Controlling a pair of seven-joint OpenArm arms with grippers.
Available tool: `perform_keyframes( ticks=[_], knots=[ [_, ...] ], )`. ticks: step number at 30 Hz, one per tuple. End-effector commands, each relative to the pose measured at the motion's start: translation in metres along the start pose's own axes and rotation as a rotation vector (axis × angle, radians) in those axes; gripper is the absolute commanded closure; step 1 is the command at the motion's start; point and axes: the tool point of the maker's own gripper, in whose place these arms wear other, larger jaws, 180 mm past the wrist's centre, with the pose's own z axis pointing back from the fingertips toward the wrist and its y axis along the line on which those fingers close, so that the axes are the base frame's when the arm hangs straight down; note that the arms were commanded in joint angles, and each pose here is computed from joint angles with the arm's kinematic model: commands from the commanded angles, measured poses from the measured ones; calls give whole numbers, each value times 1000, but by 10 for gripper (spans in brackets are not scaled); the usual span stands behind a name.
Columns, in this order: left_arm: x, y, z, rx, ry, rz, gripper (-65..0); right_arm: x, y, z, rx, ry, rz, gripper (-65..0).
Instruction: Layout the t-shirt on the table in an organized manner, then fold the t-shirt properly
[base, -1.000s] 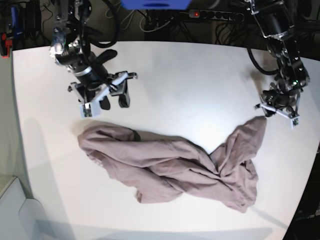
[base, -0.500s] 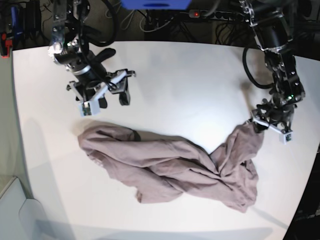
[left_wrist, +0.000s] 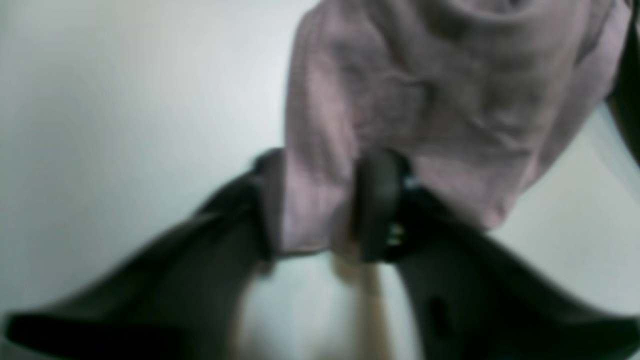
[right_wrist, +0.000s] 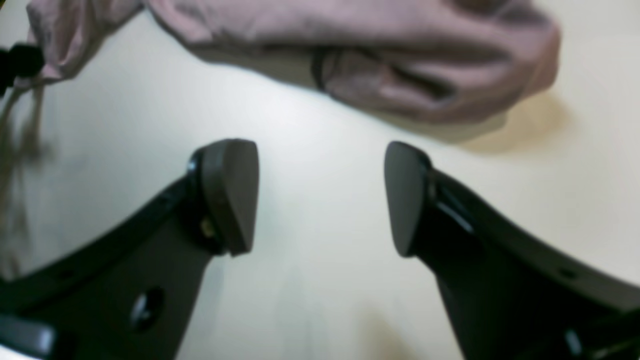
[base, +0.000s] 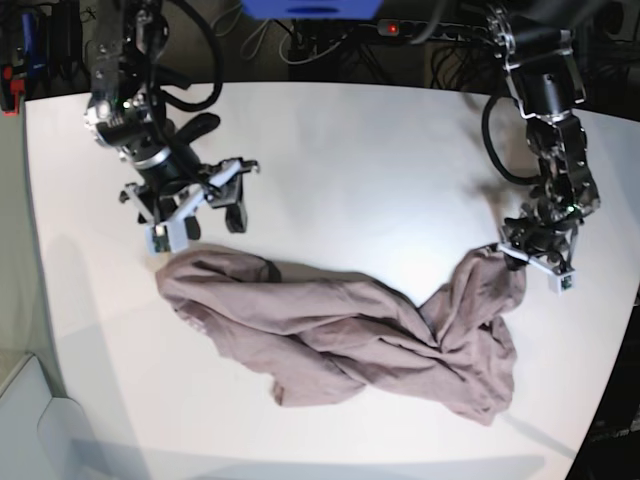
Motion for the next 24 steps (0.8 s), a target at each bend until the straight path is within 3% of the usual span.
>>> perform_keyframes(
  ticks=[1,2,3,11,20,24],
  knots=[
    [-17,-1,0,-2,79,-7,-99,14,-8,0,-16,-44,12,-400],
    [-17,-1,0,-2,79,-7,-26,17,-13,-3,-24,-44,19,-400],
    [-17,-1,0,-2,79,-7,0,20,-21,-7,-38,-46,26,-400],
    [17,-9,39,-2,-51,-105,-1,26,-72,-43,-109,15,65,-400],
    [62,27,104,115,-108,-95,-1,15,-75,-69,-103,63,0,-401],
    [74,35,125,118,-127,-170,-1,11,-80,-77,-109,85,-13,-401]
  ],
)
